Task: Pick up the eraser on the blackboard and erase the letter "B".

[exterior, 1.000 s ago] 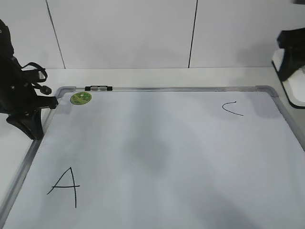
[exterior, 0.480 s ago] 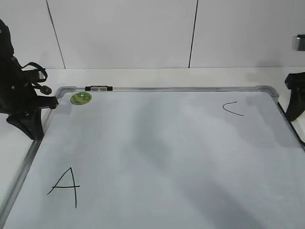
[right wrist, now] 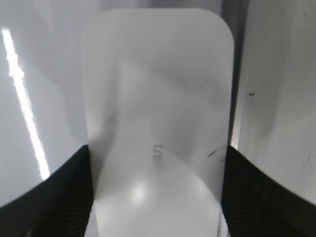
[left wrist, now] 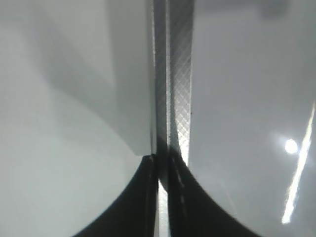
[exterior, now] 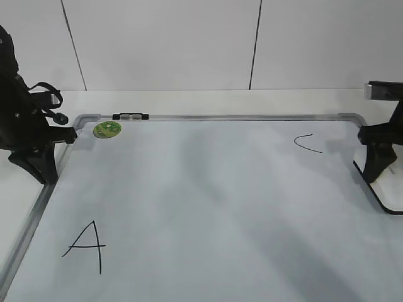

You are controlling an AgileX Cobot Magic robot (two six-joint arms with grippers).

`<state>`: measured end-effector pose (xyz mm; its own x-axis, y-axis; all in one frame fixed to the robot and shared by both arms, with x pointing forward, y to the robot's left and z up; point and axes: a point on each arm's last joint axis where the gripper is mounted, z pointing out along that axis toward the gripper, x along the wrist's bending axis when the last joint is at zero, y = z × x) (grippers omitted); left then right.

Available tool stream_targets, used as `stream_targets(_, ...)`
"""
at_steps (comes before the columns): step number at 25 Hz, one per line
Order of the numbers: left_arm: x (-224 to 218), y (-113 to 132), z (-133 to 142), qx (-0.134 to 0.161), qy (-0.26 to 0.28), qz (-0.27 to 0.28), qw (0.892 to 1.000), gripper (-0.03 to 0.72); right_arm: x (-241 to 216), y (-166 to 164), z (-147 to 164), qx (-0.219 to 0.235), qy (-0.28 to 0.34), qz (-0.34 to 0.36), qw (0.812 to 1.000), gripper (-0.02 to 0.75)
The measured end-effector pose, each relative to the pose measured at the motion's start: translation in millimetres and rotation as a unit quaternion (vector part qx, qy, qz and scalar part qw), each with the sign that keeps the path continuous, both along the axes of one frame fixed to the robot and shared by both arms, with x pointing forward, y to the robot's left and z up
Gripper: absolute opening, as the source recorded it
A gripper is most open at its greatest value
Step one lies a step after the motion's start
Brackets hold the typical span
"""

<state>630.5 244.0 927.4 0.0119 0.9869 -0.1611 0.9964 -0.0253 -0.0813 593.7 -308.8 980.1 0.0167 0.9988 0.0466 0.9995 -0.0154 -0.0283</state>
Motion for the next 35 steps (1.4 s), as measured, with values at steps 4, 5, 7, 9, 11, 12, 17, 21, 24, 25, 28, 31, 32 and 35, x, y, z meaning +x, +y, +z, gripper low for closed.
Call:
stream_targets(4, 0.0, 0.0, 0.0, 0.000, 0.000, 0.000, 1.000, 0.020, 2.0, -1.4, -8.8, -0.007, 0.011, 0.004, 1.000, 0.532)
stream_targets(5, 0.0, 0.0, 0.0, 0.000, 0.000, 0.000, 1.000, 0.020, 2.7, -1.6, -12.2, -0.007, 0.016, 0.005, 1.000, 0.532)
stream_targets(7, 0.0, 0.0, 0.0, 0.000, 0.000, 0.000, 1.000, 0.020, 3.3, -1.6, -15.6, -0.007, 0.021, 0.005, 1.000, 0.532)
stream_targets(9, 0.0, 0.0, 0.0, 0.000, 0.000, 0.000, 1.000, 0.020, 3.5, -1.6, -15.7, -0.007, 0.020, 0.005, 1.000, 0.532)
stream_targets(11, 0.0, 0.0, 0.0, 0.000, 0.000, 0.000, 1.000, 0.020, 4.3, -1.8, -16.6, -0.008, 0.018, 0.004, 1.000, 0.532)
stream_targets(12, 0.0, 0.0, 0.0, 0.000, 0.000, 0.000, 1.000, 0.020, 4.7, -2.0, -16.9, -0.009, 0.016, 0.005, 1.000, 0.532)
stream_targets(17, 0.0, 0.0, 0.0, 0.000, 0.000, 0.000, 1.000, 0.020, 5.0, -2.9, -17.5, -0.014, 0.016, 0.007, 1.000, 0.532)
stream_targets(21, 0.0, 0.0, 0.0, 0.000, 0.000, 0.000, 1.000, 0.020, 5.1, -2.9, -17.5, -0.014, 0.015, 0.007, 1.000, 0.532)
stream_targets(24, 0.0, 0.0, 0.0, 0.000, 0.000, 0.000, 1.000, 0.020, 4.9, -2.9, -17.5, -0.014, 0.016, 0.007, 1.000, 0.532)
stream_targets(25, 0.0, 0.0, 0.0, 0.000, 0.000, 0.000, 1.000, 0.020, 5.0, -2.7, -17.5, -0.013, 0.016, 0.006, 1.000, 0.532)
stream_targets(28, 0.0, 0.0, 0.0, 0.000, 0.000, 0.000, 1.000, 0.020, 5.0, -2.0, -17.4, -0.009, 0.016, 0.004, 1.000, 0.541)
stream_targets(31, 0.0, 0.0, 0.0, 0.000, 0.000, 0.000, 1.000, 0.020, 5.3, -2.0, -19.1, -0.009, 0.018, -0.002, 1.000, 0.577)
stream_targets(32, 0.0, 0.0, 0.0, 0.000, 0.000, 0.000, 1.000, 0.020, 5.4, -2.0, -20.6, -0.009, 0.022, -0.003, 1.000, 0.592)
stream_targets(35, -0.2, 0.0, 0.0, 0.000, 0.001, 0.000, 1.000, 0.020, 4.3, -2.0, -19.9, -0.009, 0.033, -0.004, 0.999, 0.608)
